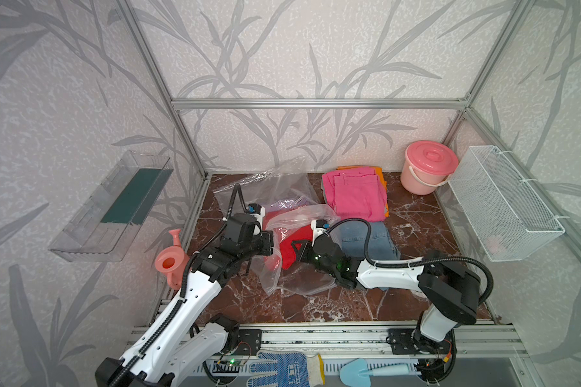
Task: Take the trousers out of the vacuum bag
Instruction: Take out the trousers from the vacuum bag.
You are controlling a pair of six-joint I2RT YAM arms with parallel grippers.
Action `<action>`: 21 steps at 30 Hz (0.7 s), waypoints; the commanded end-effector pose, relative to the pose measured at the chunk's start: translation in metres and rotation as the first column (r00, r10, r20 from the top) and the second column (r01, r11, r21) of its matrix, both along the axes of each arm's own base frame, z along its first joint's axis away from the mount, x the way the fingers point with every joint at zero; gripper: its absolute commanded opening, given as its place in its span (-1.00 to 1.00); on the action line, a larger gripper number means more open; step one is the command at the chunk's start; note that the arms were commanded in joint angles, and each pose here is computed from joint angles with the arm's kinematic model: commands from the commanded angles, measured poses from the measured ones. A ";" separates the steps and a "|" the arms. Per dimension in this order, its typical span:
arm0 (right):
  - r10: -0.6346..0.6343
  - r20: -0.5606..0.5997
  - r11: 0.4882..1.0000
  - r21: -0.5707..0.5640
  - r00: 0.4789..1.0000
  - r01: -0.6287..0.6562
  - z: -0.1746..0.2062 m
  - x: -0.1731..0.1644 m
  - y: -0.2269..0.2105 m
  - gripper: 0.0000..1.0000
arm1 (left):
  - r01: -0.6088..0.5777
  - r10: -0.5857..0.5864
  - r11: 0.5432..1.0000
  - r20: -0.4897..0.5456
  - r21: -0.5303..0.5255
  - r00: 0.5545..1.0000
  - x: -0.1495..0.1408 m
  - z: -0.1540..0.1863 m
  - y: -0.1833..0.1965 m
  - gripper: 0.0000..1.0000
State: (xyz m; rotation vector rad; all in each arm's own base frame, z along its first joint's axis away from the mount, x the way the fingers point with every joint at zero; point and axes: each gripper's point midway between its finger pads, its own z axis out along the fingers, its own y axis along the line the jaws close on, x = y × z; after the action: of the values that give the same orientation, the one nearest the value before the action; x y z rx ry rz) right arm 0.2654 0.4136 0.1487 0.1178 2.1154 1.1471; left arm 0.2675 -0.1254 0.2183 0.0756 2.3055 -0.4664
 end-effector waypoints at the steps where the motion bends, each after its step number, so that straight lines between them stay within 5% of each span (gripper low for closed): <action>1: 0.021 0.100 0.992 0.126 0.995 -0.033 0.062 -0.015 0.025 -0.93 | -0.005 0.005 1.000 -0.004 0.022 1.000 -0.001 -0.003 0.003 -1.00; 14: -0.050 0.173 0.996 0.084 0.984 0.036 0.107 -0.004 -0.022 -0.94 | -0.013 0.013 0.999 -0.008 0.029 1.000 -0.002 -0.005 0.005 -1.00; 21: 0.000 0.198 0.998 0.056 0.980 -0.011 0.121 -0.033 -0.022 -0.95 | -0.029 0.029 0.999 -0.002 0.042 1.000 0.000 -0.006 0.008 -1.00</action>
State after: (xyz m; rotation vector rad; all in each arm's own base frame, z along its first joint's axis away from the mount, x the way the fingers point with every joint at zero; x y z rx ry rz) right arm 0.2407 0.3856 0.2066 0.0253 2.0921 1.0661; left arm 0.2697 -0.1210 0.2183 0.0593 2.3003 -0.4349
